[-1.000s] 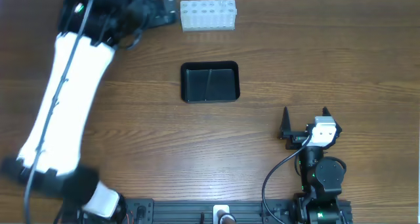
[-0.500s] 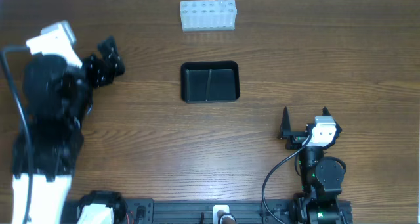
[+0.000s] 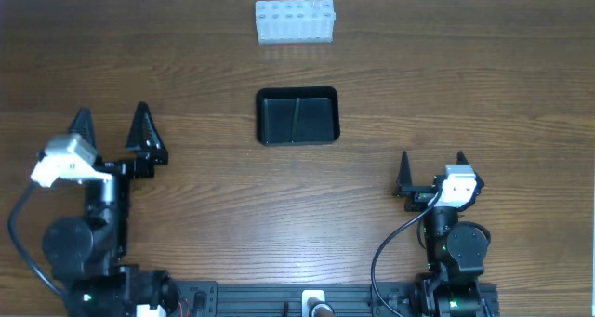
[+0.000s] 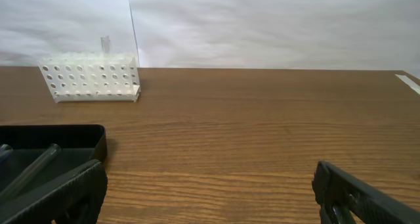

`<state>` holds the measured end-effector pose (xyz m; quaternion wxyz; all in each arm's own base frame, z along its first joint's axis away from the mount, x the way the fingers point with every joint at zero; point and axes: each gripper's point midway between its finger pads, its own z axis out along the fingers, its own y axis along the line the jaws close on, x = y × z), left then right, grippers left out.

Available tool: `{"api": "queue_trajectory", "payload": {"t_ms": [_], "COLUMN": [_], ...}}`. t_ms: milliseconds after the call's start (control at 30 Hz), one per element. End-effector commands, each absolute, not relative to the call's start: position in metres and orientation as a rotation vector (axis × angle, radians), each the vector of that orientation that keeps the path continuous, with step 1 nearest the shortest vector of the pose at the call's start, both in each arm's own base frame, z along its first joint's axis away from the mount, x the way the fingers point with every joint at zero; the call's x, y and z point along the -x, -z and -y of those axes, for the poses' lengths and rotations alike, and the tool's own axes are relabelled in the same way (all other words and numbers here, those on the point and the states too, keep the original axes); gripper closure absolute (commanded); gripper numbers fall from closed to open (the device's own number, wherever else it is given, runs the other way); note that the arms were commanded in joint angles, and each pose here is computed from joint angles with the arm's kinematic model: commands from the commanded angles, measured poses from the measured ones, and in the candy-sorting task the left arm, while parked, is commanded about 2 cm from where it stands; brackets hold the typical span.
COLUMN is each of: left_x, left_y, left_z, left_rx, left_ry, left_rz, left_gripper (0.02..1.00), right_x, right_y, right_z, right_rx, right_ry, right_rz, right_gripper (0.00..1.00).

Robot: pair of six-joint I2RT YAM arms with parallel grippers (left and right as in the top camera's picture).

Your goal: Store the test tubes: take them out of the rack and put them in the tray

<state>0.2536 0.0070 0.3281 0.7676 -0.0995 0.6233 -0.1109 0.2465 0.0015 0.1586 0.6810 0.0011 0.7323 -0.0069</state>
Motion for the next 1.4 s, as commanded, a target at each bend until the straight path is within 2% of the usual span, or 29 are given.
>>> {"api": "queue_trajectory", "payload": {"t_ms": [33,600,767,933,1400], "left_x": [-0.245,-0.237,-0.244,-0.244,-0.244], "left_y": [-0.315,-0.234,-0.193,-0.159,-0.159], "left_z": [-0.01,-0.033,-0.034,-0.033,-0.031], "left_rx": [0.191,0.311,0.34,0.237,0.183], "left_ry": [0.216,0.124,0.107,-0.014,-0.047], "left_rz": [-1.266,-1.295,-1.46,-1.62,-1.626], "left_gripper": [0.02,0.023,0.02,0.02,0.02], "right_x": [-0.246,-0.246,-0.246,-0.246,-0.246], "right_y": [-0.157,-0.157,-0.157,-0.157,-0.157], "right_z": [-0.001,-0.001,-0.001,-0.001,-0.001], "right_rx": [-0.001,-0.001,-0.001,-0.001,-0.001], "right_ry": [0.019,0.019,0.019,0.019,0.019], "right_rz": [-1.642,-1.642,-1.642,-1.642,-1.643], "right_gripper": [0.009,0.009,0.009,0.007,0.007]}}
